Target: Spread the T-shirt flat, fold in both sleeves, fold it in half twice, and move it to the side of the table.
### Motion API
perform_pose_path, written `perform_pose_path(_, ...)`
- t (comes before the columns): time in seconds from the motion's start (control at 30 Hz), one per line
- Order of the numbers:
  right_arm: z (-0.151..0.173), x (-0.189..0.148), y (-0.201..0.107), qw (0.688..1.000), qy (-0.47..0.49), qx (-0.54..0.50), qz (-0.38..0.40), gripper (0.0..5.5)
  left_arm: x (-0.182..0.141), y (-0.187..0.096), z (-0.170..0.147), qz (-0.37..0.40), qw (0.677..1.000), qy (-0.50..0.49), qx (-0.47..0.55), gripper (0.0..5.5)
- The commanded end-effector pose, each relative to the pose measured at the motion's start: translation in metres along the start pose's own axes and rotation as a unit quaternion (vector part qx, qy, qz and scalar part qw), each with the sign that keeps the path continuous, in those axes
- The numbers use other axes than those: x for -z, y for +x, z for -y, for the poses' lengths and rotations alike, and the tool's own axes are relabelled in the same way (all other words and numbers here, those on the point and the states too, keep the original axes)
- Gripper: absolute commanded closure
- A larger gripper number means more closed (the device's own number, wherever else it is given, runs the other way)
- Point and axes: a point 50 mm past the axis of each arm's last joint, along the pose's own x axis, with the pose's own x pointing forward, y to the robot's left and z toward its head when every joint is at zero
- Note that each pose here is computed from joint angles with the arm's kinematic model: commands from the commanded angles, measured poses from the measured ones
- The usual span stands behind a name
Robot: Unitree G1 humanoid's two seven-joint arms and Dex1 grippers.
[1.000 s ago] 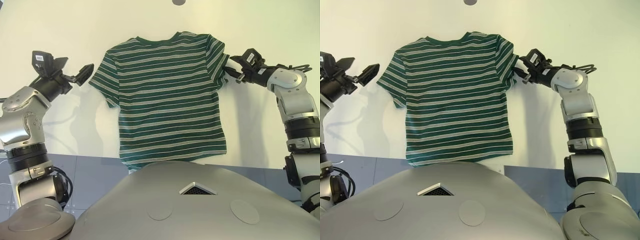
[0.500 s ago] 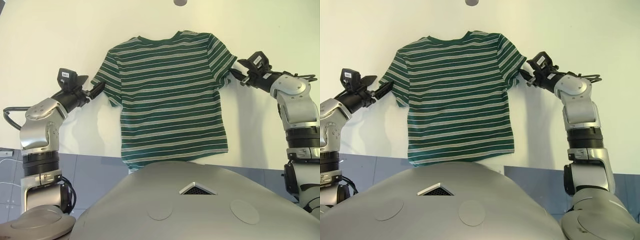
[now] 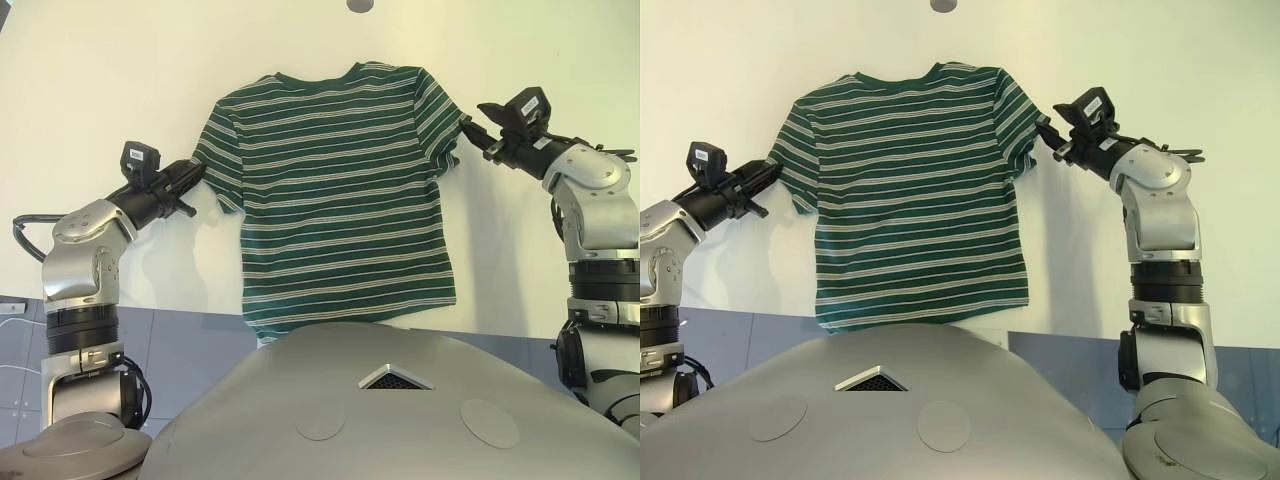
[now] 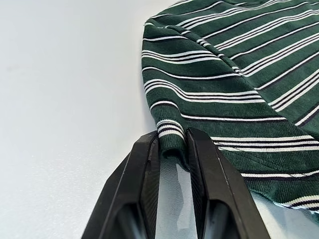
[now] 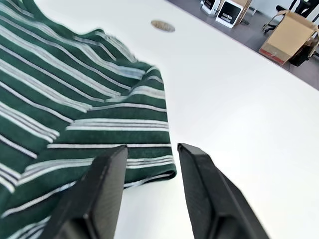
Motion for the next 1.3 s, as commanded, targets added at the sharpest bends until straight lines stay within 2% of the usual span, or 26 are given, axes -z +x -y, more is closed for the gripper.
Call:
perform_pose_path(0.03,0.012,-0.001,0.002,0.999,0.027,0.032,-0.009,3.63,0.009,0.003,0.0,-0.016,0.999,-0.029,-0.006,5.13)
perform_pose_path(0.1,0.016,0.004,0.003,0.997,0.062,0.046,-0.018,3.63,0.005,0.004,0.0,0.0,0.999,-0.037,-0.005,5.45)
perform_pose_path(0.2,0.016,0.011,0.012,0.987,0.153,0.037,-0.009,3.63,-0.021,0.005,0.004,0.07,0.996,-0.056,0.02,5.48)
perform_pose_path(0.3,0.016,0.012,0.024,0.974,0.224,0.025,0.004,3.63,-0.042,0.007,0.014,0.095,0.994,-0.039,0.046,5.48)
perform_pose_path(0.5,0.008,0.029,0.033,0.974,0.218,0.024,-0.05,3.63,-0.062,0.021,0.037,0.092,0.991,-0.003,0.093,5.48)
perform_pose_path(0.63,-0.001,0.027,0.032,0.98,0.187,0.033,-0.059,4.33,-0.065,0.043,0.055,0.078,0.989,0.005,0.126,5.5)
perform_pose_path(0.77,-0.008,0.018,0.033,0.982,0.178,0.03,-0.047,5.2,-0.063,0.065,0.065,0.066,0.991,0.001,0.115,5.5)
perform_pose_path(0.87,-0.01,0.009,0.034,0.984,0.171,0.035,-0.036,5.5,-0.061,0.073,0.071,0.057,0.991,-0.003,0.117,4.84)
perform_pose_path(0.97,-0.017,-0.022,0.024,0.994,0.096,0.038,-0.017,5.5,-0.08,0.033,0.058,0.134,0.98,0.017,0.148,4.38)
perform_pose_path(1.0,-0.025,-0.032,0.024,0.998,0.059,0.027,-0.02,5.5,-0.082,0.018,0.048,0.147,0.978,0.022,0.145,4.16)
perform_pose_path(1.07,-0.035,-0.039,0.022,0.999,0.025,0.017,-0.029,5.5,-0.081,0.005,0.038,0.152,0.978,0.025,0.141,3.82)
perform_pose_path(1.17,-0.066,-0.074,0.039,0.999,-0.023,-0.025,-0.004,5.5,-0.063,-0.009,0.024,0.103,0.986,0.051,0.119,3.42)
perform_pose_path(1.3,-0.09,-0.094,0.067,0.997,-0.038,-0.066,0.006,5.5,-0.022,0.007,0.01,-0.031,0.988,0.148,0.043,2.53)
